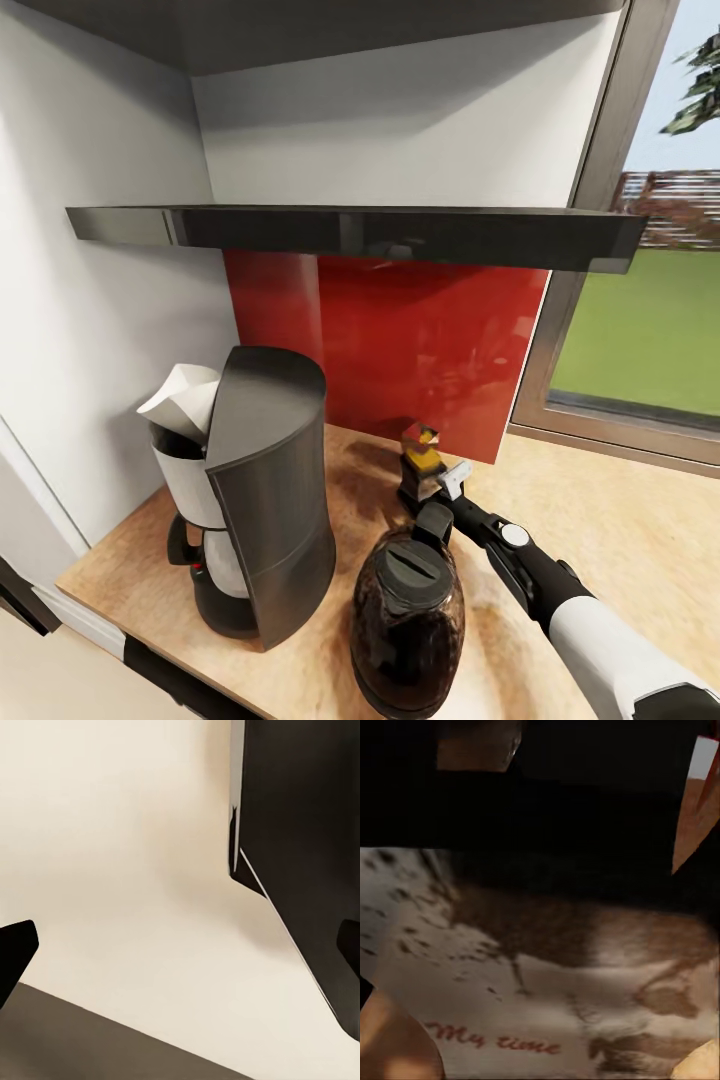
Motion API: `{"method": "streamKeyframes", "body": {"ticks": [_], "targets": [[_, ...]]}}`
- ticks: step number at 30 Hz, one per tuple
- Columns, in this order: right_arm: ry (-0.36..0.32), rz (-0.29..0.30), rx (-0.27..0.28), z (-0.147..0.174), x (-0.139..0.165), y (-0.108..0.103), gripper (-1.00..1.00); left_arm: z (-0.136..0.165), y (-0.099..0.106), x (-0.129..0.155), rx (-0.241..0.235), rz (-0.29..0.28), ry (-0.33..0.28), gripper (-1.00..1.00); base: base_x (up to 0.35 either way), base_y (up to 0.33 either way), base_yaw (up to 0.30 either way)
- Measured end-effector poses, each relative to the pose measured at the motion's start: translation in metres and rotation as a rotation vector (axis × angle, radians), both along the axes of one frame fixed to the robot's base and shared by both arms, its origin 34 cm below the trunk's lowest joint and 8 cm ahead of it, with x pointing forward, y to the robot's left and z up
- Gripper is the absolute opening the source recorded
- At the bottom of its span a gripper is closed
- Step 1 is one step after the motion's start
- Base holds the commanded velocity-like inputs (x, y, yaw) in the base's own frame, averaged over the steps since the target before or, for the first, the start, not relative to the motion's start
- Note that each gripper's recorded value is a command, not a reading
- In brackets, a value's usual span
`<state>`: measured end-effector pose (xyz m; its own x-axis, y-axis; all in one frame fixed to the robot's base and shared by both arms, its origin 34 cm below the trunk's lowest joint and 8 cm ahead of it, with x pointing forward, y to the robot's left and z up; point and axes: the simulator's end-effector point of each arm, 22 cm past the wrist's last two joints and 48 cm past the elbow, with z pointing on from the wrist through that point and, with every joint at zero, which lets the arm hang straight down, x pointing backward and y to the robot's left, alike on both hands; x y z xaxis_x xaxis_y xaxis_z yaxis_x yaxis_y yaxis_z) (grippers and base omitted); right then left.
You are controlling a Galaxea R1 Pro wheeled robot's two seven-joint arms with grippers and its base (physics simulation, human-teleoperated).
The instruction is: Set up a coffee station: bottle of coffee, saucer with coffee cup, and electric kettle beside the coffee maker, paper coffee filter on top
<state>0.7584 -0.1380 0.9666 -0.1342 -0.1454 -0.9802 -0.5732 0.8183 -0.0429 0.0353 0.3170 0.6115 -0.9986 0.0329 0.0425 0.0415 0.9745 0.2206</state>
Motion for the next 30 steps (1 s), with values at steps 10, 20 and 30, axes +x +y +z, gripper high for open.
{"method": "streamKeyframes", "body": {"ticks": [10,20,30], "targets": [[0.0,0.001,-0.001,-0.0002,-0.0001,0.0002,1.0,0.0,-0.0002,0.0,0.0,0.0,0.0,1.0,0.0,0.0,0.0],[0.0,0.001,-0.001,-0.0001,-0.0001,0.0006,1.0,-0.0003,-0.0044,-0.0001,-0.005,0.001,0.0,1.0,-0.051,-0.069,0.0],[0.001,0.001,-0.001,-0.0004,-0.0002,0.0006,1.0,-0.0003,-0.0045,0.0,-0.004,0.001,0.0,1.0,-0.014,-0.024,0.0]]}}
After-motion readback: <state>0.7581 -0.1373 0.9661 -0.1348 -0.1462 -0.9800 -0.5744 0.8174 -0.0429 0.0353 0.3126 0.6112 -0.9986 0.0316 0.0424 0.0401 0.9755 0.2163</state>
